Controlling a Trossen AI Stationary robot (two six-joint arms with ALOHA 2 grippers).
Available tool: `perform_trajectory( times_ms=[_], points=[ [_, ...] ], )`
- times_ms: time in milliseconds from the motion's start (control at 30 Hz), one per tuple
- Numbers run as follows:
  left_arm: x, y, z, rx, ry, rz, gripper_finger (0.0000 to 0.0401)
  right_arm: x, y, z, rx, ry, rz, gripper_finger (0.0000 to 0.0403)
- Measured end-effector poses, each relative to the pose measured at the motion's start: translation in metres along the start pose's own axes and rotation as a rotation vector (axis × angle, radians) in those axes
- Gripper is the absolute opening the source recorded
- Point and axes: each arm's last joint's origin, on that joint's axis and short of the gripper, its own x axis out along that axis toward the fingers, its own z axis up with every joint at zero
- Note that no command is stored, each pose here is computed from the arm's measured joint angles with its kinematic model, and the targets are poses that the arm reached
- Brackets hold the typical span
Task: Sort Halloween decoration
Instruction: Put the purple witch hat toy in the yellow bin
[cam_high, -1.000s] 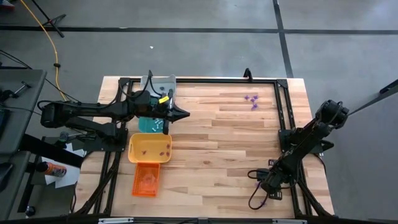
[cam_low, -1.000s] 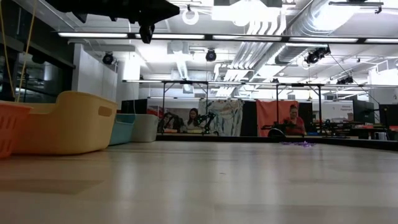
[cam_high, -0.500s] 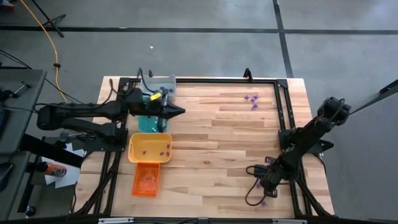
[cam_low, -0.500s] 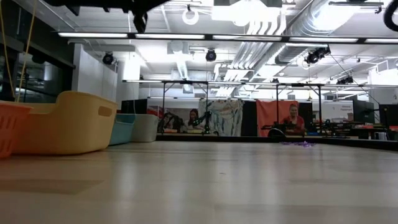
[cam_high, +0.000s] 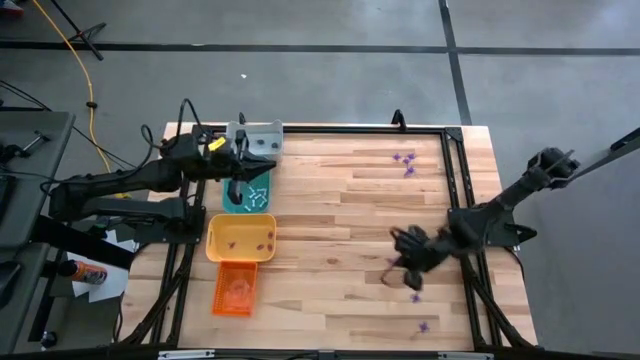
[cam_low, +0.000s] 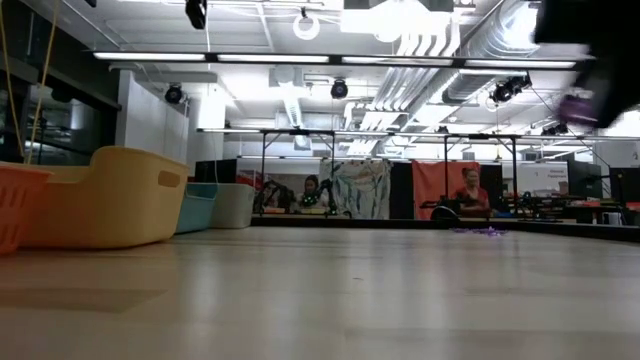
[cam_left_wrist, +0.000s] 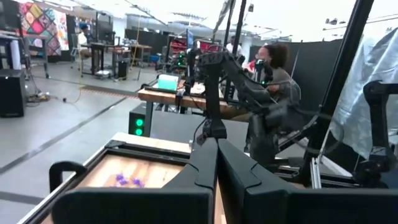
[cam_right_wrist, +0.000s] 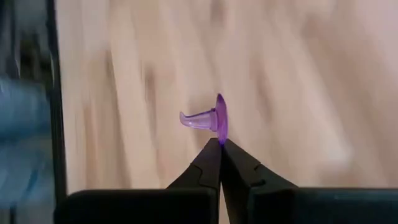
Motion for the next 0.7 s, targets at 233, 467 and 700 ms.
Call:
perform_trajectory(
  times_ms=[233, 467, 700],
  points=[
    [-0.001, 0.001, -0.004, -0.012, 0.037, 0.02, 0.0, 0.006, -0.023, 0.074, -0.103, -0.434, 0.02, 0.0],
    [0.006, 0.003, -0.01, -0.05, 0.072, 0.034, 0.0, -0.005, -0.049, 0.129, -0.171, -0.843, 0.004, 0.0],
    [0.007, 0.004, -0.012, -0.054, 0.086, 0.037, 0.0, -0.006, -0.063, 0.138, -0.194, -0.844, 0.056, 0.0]
  ],
)
